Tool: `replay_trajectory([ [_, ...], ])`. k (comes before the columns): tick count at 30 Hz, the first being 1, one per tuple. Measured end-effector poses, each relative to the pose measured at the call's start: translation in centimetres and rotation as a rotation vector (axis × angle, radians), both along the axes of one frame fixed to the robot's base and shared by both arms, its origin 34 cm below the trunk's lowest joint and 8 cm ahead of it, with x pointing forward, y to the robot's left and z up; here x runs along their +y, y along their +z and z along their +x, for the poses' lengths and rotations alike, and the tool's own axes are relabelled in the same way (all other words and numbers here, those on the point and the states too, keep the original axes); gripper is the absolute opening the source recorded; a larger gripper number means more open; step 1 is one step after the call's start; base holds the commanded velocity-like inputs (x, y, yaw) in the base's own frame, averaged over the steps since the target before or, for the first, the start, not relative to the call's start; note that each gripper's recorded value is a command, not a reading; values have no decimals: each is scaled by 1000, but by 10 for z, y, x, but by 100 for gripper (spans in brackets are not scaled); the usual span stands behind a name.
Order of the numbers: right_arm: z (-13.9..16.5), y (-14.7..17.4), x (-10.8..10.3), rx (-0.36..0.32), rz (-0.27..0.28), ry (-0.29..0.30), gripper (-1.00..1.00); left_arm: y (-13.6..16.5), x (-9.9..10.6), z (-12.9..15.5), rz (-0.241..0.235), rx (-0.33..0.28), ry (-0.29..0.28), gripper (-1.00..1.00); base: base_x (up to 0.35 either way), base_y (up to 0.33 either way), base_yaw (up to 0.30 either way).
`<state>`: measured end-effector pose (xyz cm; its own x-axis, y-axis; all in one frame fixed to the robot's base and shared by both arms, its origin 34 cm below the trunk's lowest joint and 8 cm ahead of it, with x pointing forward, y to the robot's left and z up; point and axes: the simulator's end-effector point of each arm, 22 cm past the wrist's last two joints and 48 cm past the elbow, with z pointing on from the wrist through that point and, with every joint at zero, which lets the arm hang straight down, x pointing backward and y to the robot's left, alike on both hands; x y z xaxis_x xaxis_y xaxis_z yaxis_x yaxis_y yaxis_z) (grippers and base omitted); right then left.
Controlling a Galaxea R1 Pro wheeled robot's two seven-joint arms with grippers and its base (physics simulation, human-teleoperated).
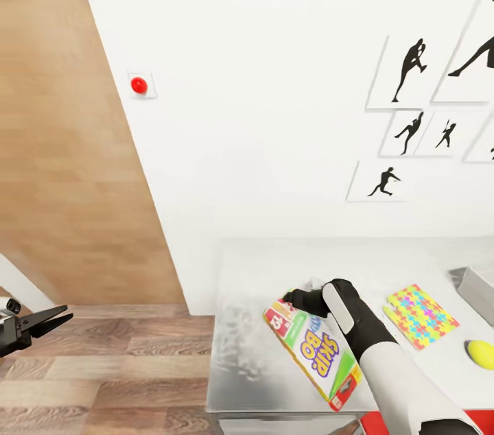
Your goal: Put all the toys in the child's room - the three board games (two on the bed and one on the table), the two jigsaw puzzles on the table, and the tennis ball on the table - inside the toy box on the table in the child's room.
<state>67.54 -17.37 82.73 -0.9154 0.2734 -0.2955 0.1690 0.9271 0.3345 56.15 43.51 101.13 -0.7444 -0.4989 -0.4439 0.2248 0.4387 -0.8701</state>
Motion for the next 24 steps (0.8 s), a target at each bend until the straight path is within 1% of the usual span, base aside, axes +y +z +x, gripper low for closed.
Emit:
replay_trajectory([
  [8, -1, -1, -1, 3, -1, -1, 100, 0, 0, 0, -1, 0, 0, 100, -51, 52, 0],
  [10, -1, -2, -7, 3, -8, -4, 100, 0, 0, 0, -1, 1, 1, 100, -48, -6, 0],
  [17, 0, -2, -18, 3, -20, -11, 100, 0, 0, 0, -1, 0, 1, 100, -21, -113, 0],
  [24, -1, -3, -19, 6, -22, -11, 100, 0, 0, 0, -1, 0, 0, 100, -22, -30, 0],
])
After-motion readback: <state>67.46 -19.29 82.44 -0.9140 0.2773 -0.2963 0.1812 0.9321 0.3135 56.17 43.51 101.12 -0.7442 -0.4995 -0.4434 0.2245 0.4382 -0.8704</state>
